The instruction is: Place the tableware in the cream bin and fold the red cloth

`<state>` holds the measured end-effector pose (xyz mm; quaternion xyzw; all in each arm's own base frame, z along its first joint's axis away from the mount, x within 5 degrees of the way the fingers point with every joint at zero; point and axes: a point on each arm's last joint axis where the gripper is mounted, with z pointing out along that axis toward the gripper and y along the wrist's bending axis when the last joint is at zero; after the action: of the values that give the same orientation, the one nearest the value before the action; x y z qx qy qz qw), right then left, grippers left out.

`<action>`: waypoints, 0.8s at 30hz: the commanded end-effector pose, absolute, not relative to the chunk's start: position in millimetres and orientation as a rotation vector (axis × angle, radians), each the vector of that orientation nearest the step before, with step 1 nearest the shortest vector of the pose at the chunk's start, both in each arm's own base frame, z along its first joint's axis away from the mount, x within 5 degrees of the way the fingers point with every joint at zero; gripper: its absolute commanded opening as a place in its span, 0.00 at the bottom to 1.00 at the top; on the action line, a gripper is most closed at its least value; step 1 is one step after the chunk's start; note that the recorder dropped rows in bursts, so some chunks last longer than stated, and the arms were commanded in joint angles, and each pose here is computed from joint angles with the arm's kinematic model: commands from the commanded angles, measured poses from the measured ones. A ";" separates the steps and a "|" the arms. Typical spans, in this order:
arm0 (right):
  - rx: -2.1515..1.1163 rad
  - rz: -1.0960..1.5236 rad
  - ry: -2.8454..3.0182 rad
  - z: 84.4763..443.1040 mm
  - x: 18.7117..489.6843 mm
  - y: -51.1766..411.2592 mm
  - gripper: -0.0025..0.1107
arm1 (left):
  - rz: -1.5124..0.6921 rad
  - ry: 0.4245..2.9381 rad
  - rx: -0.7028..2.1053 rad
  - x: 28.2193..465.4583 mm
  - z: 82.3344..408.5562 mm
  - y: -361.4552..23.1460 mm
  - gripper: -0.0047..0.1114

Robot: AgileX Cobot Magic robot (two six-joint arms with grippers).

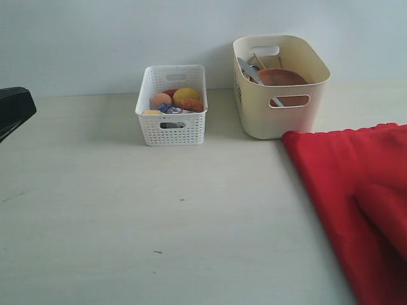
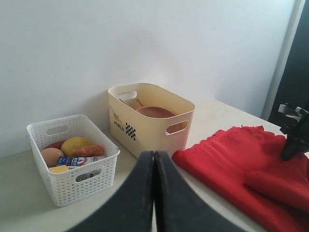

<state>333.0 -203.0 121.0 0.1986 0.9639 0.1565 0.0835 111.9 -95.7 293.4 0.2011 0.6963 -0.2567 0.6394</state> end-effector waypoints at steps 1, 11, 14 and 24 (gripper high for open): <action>0.605 0.441 2.834 126.6 332.7 -208.2 0.02 | -0.593 1.588 0.442 111.5 293.6 -94.3 0.04; 0.602 0.445 2.832 126.8 333.0 -208.0 0.02 | -0.593 1.588 0.442 111.5 293.6 -94.3 0.04; 0.599 0.437 2.830 127.3 333.0 -208.4 0.02 | -0.593 1.588 0.442 111.5 293.6 -94.3 0.04; 0.717 0.212 2.726 142.4 319.1 -243.3 0.02 | -0.593 1.588 0.442 111.5 293.6 -94.3 0.04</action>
<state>327.5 -224.6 135.3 0.2217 0.9613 0.1006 0.1289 111.9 -95.7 293.4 0.2011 0.6963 -0.2567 0.6394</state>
